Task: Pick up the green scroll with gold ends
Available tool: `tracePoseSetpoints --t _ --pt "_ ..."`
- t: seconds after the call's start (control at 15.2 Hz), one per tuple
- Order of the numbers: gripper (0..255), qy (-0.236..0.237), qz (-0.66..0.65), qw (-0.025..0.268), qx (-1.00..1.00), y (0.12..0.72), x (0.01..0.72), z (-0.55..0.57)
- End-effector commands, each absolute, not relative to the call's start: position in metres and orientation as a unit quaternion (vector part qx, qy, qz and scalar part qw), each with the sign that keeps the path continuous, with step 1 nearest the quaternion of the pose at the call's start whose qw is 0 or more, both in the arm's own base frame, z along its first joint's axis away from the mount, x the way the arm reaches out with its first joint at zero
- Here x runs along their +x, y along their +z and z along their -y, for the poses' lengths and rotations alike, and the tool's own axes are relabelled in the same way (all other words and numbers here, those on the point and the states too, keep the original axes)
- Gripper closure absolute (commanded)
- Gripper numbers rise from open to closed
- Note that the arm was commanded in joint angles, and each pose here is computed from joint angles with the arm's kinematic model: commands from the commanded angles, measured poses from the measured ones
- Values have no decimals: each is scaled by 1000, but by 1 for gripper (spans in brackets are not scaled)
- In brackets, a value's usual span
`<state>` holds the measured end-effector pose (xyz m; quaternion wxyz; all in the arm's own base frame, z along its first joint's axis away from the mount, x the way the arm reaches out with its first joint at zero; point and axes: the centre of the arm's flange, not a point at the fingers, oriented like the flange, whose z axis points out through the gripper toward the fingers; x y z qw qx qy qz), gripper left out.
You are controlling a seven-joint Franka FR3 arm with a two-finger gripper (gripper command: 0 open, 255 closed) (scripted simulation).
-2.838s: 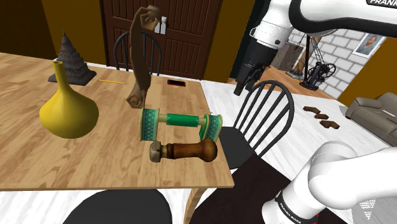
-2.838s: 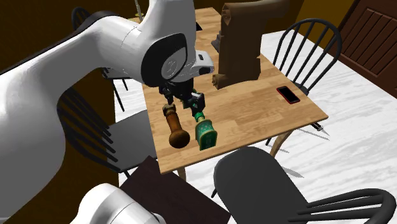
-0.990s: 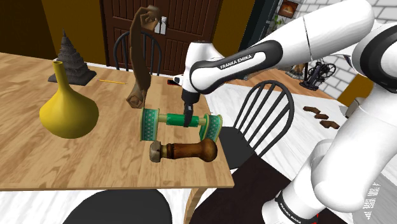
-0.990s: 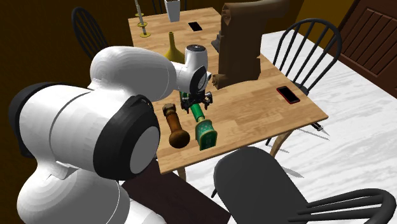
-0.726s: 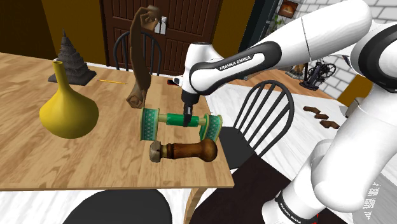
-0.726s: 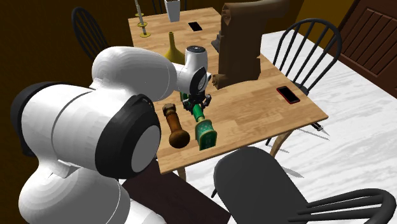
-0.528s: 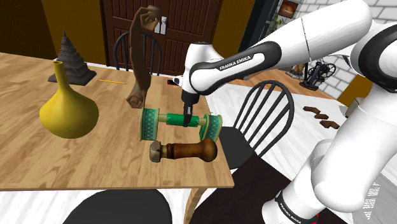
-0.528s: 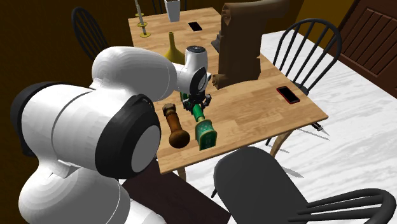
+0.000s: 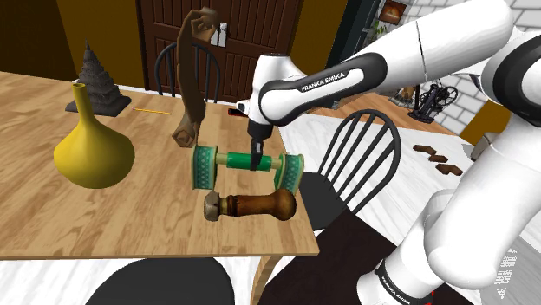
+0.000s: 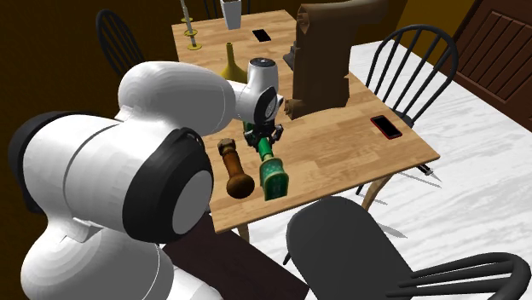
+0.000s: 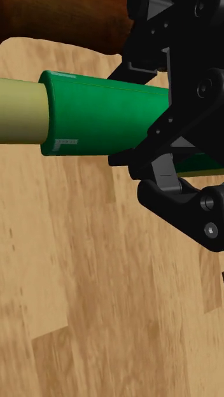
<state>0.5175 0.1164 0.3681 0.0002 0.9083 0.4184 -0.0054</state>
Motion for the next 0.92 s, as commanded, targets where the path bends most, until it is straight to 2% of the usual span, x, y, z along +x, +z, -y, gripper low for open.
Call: tracePoseSetpoints --t 0.0,0.86 --pt "255 -4 -418 0 908 379 518 -116" --pt "255 -4 -418 0 908 438 518 -116"
